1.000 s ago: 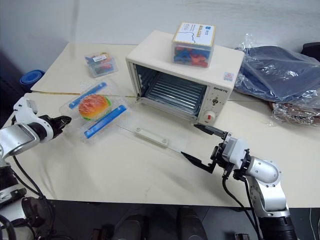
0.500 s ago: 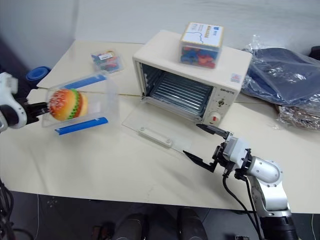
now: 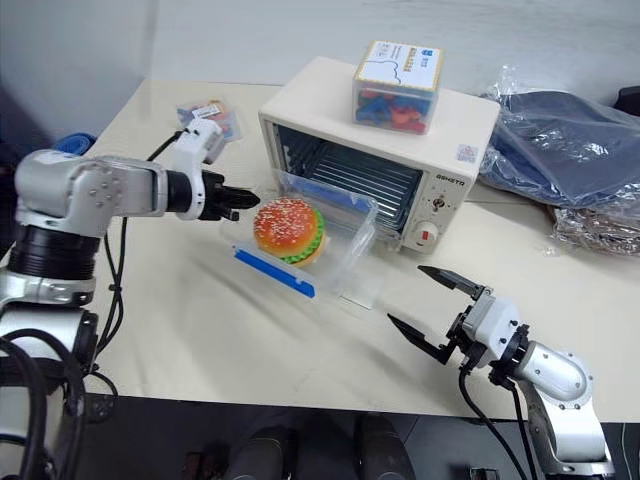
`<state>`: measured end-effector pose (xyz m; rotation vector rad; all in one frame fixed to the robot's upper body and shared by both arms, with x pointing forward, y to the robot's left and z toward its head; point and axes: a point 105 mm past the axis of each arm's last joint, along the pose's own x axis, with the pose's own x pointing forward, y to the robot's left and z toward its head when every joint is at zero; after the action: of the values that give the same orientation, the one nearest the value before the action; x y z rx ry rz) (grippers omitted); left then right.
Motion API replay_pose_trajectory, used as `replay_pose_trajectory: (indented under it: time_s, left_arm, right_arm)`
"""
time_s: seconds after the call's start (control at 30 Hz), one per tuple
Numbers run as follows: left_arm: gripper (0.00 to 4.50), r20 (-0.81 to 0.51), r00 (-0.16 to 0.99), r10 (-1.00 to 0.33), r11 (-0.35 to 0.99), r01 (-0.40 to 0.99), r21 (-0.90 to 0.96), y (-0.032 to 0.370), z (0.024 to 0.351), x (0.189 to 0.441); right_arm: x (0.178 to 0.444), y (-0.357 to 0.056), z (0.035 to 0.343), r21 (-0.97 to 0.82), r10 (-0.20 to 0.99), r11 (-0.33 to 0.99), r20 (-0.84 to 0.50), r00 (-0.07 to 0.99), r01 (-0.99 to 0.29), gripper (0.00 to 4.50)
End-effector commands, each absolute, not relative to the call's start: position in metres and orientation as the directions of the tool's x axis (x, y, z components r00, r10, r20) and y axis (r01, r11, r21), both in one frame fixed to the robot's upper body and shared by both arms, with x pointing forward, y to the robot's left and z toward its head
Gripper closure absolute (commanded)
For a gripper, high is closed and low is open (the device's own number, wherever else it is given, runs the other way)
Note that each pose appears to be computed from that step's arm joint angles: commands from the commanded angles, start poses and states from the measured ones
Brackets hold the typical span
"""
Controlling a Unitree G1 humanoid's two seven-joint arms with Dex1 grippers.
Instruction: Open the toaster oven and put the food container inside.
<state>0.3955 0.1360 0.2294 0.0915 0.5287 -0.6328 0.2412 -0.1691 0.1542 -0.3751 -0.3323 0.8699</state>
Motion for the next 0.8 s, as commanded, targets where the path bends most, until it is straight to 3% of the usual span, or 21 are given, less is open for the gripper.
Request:
replay_pose_trajectory:
  time_s: [0.03, 0.07, 0.1, 0.3, 0.47, 0.57, 0.67, 0.8]
  left_arm:
    - [4.48, -0.441, 0.715, -0.543, 0.804, 0.593, -0.029, 0.132, 0.248, 0.405]
    - [4.48, -0.435, 0.709, -0.556, 0.799, 0.600, -0.044, 0.127, 0.249, 0.406]
    - [3.82, -0.425, 0.706, -0.567, 0.793, 0.607, -0.049, 0.122, 0.250, 0.408]
    - [2.18, -0.325, 0.708, -0.627, 0.771, 0.623, -0.129, 0.123, 0.264, 0.409]
    - [2.18, -0.147, 0.673, -0.725, 0.689, 0.714, -0.124, 0.151, 0.284, 0.390]
    - [2.13, -0.104, 0.616, -0.781, 0.621, 0.784, -0.016, 0.178, 0.280, 0.368]
    - [2.74, -0.173, 0.543, -0.822, 0.528, 0.839, 0.131, 0.199, 0.253, 0.348]
    - [3.94, -0.234, 0.449, -0.862, 0.406, 0.889, 0.210, 0.197, 0.213, 0.333]
  right_arm:
    - [0.236, -0.166, 0.167, -0.470, 0.778, 0.602, 0.167, 0.605, -0.645, 0.00]
    - [0.235, -0.166, 0.167, -0.469, 0.775, 0.607, 0.170, 0.608, -0.642, 0.00]
    - [0.234, -0.165, 0.167, -0.466, 0.771, 0.612, 0.174, 0.612, -0.639, 0.00]
    - [0.233, -0.159, 0.169, -0.435, 0.773, 0.617, 0.182, 0.607, -0.656, 0.00]
    - [0.224, -0.142, 0.170, -0.364, 0.844, 0.526, 0.113, 0.525, -0.768, 0.00]
    - [0.217, -0.132, 0.160, -0.304, 0.883, 0.444, -0.011, 0.469, -0.843, 0.64]
    - [0.213, -0.121, 0.148, -0.280, 0.901, 0.380, -0.106, 0.421, -0.882, 1.67]
    - [0.222, -0.104, 0.146, -0.285, 0.902, 0.376, -0.105, 0.418, -0.882, 3.04]
